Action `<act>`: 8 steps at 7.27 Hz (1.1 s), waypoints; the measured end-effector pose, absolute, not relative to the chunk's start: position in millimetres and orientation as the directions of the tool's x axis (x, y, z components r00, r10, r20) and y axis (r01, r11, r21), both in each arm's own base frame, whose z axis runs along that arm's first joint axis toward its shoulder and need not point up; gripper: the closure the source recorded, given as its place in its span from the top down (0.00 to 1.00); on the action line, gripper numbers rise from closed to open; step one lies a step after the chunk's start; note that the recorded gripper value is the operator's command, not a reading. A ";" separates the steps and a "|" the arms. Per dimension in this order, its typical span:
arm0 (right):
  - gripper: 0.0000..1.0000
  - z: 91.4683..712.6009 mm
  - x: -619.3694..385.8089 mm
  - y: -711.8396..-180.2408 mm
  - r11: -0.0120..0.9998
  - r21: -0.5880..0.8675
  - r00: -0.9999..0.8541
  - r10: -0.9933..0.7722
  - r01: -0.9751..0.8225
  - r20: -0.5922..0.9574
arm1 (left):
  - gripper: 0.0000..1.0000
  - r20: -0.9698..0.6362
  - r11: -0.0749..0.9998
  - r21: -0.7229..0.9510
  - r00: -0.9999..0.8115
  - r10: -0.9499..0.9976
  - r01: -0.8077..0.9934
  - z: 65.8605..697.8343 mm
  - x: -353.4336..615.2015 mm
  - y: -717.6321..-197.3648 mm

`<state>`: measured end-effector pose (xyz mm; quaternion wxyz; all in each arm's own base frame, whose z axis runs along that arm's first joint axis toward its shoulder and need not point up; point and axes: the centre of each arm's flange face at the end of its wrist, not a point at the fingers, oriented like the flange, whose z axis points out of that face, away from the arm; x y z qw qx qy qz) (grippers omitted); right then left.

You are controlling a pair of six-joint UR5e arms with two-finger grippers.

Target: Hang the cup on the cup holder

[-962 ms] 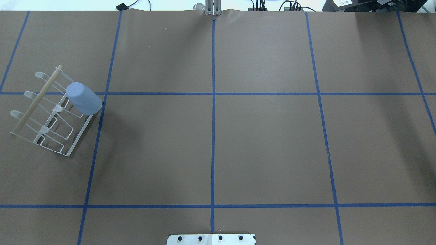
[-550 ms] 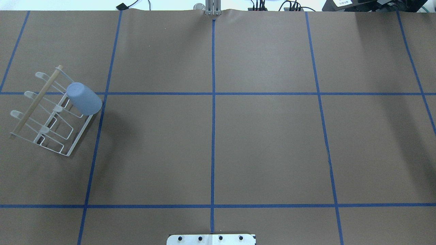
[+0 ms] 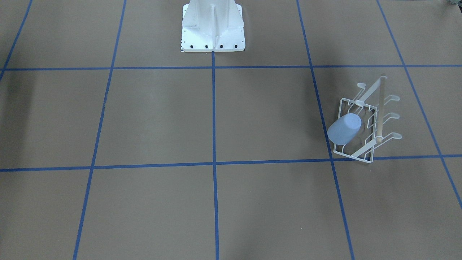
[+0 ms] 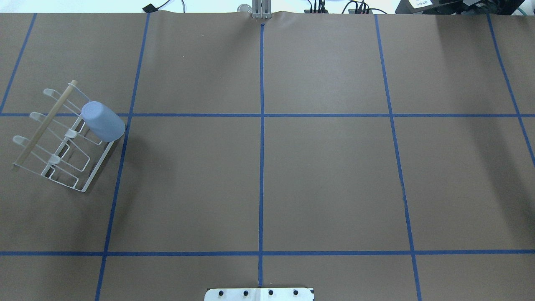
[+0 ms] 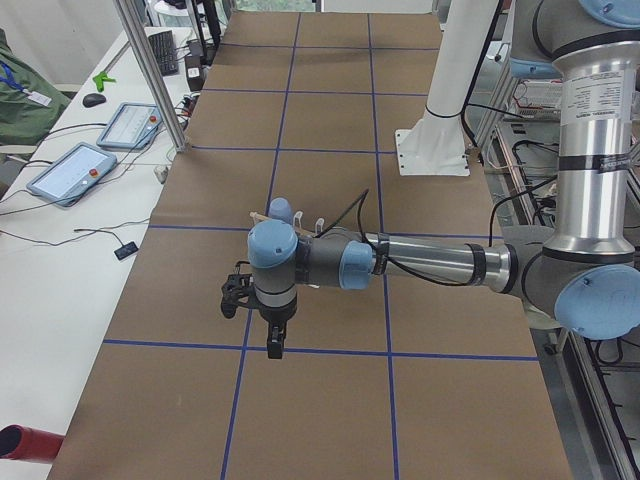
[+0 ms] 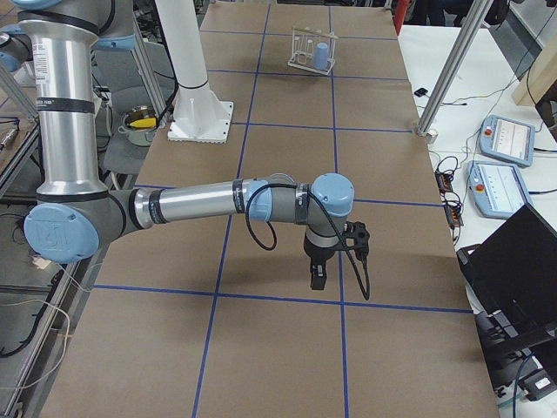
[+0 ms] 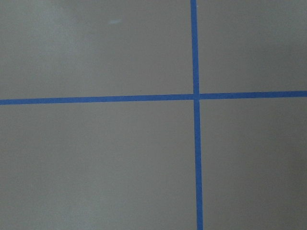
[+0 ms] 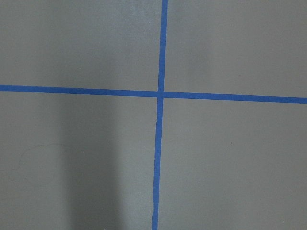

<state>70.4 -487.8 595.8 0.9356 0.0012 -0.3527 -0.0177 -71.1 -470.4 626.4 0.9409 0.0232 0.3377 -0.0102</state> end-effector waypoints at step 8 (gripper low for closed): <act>1.00 595.7 70.2 -486.7 0.999 0.015 0.749 -0.035 0.033 0.662 | 0.99 -0.690 0.999 0.021 0.724 -0.010 0.034 627.9 -66.4 -467.3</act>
